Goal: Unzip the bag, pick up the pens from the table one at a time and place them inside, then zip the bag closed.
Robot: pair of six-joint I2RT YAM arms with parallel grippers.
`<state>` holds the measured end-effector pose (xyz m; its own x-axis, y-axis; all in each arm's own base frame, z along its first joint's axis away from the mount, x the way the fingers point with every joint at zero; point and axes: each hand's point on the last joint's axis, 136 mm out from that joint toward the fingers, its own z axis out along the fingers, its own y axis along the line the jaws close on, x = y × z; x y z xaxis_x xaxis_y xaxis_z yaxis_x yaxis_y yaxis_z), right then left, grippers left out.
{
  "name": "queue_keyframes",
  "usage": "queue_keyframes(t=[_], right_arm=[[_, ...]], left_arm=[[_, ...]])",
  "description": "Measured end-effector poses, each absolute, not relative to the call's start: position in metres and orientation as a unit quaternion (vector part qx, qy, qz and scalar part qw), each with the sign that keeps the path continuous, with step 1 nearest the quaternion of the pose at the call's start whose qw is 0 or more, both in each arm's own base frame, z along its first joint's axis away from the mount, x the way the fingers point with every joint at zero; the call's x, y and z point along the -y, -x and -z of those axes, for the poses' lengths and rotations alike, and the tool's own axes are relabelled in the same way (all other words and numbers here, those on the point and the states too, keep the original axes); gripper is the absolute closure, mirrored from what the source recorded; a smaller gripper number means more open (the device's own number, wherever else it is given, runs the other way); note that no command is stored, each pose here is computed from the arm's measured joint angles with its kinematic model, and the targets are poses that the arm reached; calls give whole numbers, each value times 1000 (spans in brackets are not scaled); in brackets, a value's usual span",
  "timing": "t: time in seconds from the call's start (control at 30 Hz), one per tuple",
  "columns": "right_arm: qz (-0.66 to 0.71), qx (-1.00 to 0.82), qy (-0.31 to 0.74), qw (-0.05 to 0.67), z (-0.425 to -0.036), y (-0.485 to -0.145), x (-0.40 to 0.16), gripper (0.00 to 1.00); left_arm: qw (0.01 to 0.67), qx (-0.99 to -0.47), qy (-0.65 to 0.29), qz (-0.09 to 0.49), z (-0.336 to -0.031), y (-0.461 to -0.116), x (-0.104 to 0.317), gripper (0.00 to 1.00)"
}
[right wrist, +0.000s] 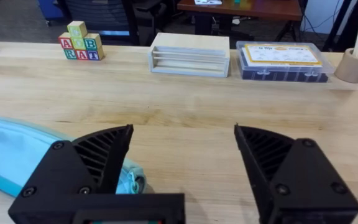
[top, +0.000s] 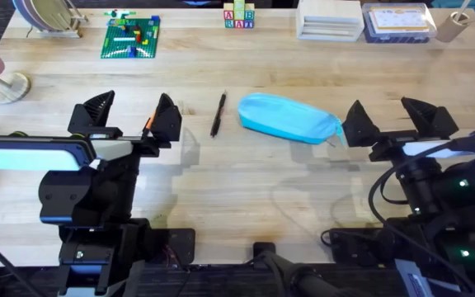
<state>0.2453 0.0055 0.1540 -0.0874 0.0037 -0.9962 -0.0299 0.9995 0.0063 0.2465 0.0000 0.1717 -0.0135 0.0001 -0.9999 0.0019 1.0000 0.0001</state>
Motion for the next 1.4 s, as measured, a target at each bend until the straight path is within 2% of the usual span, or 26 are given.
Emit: queue_keyframes(t=[0.8, 0.9, 1.4], right_arm=[[-11, -741, 7, 672, -154, -244, -5, 3], [-11, -755, 7, 655, -162, -237, -5, 3], [-17, -747, 0, 665, -233, -204, -4, 3]], left_arm=[[702, -712, -1, 1, -172, -246, 0, 7], [684, -729, 3, 5, -170, -243, 0, 7], [661, -750, 7, 7, -227, -218, 0, 7]])
